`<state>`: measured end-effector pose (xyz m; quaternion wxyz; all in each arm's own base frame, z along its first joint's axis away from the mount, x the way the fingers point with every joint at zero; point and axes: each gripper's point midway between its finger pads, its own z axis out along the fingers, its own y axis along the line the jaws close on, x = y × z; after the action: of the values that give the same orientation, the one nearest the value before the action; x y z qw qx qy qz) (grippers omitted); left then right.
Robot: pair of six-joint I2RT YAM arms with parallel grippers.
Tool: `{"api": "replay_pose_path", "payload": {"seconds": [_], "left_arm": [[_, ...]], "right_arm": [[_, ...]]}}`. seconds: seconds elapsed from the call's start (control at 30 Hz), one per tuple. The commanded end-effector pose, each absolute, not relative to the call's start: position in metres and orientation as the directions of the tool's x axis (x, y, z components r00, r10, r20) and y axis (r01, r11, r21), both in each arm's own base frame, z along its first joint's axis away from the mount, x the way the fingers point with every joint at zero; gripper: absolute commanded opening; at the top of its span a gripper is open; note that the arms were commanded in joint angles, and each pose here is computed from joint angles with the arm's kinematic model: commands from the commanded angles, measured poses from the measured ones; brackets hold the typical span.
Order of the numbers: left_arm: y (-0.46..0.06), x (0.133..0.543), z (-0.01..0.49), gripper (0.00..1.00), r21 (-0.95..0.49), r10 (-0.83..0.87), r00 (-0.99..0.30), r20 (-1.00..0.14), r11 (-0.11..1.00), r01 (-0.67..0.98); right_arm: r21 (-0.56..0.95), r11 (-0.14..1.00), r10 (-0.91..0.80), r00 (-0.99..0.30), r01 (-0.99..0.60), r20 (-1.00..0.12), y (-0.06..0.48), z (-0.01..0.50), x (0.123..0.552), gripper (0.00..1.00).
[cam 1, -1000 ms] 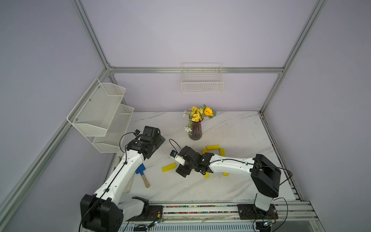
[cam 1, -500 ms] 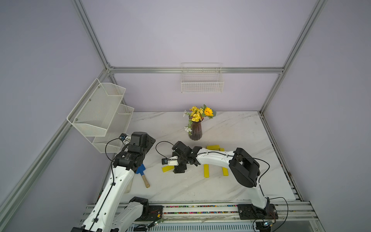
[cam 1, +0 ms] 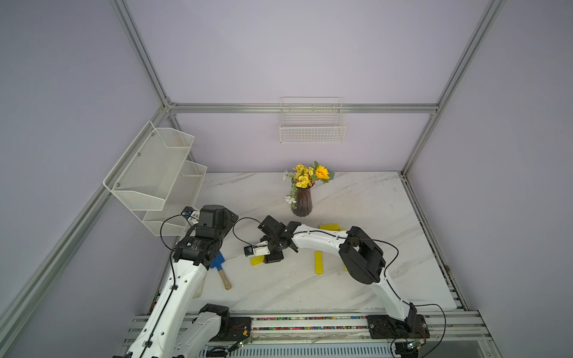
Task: Assemble the number 8 with building blocks
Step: Pick up the building block from the center of the board.
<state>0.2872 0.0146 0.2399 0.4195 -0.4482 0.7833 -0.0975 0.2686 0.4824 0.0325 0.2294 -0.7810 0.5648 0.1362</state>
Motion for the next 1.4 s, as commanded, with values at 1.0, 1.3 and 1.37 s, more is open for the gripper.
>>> {"api": "replay_pose_path", "payload": {"seconds": [1.0, 1.3, 1.37], "left_arm": [[0.022, 0.286, 0.264, 1.0, -0.594, -0.783, -0.168, -0.599, 0.576, -0.562], [0.015, 0.293, 0.263, 1.0, -0.616, -0.792, -0.182, -0.583, 0.576, -0.537], [0.015, 0.294, 0.265, 1.0, -0.623, -0.793, -0.178, -0.582, 0.576, -0.529]], "right_arm": [[-0.195, -0.111, -0.89, 0.185, -0.975, -0.417, 0.408, 0.09, 0.233, 0.14], [-0.207, 0.055, -0.913, 0.035, -0.977, -0.407, 0.346, 0.114, 0.212, 0.16], [-0.194, 0.09, -0.918, -0.006, -0.977, -0.396, 0.331, 0.113, 0.205, 0.16]]}}
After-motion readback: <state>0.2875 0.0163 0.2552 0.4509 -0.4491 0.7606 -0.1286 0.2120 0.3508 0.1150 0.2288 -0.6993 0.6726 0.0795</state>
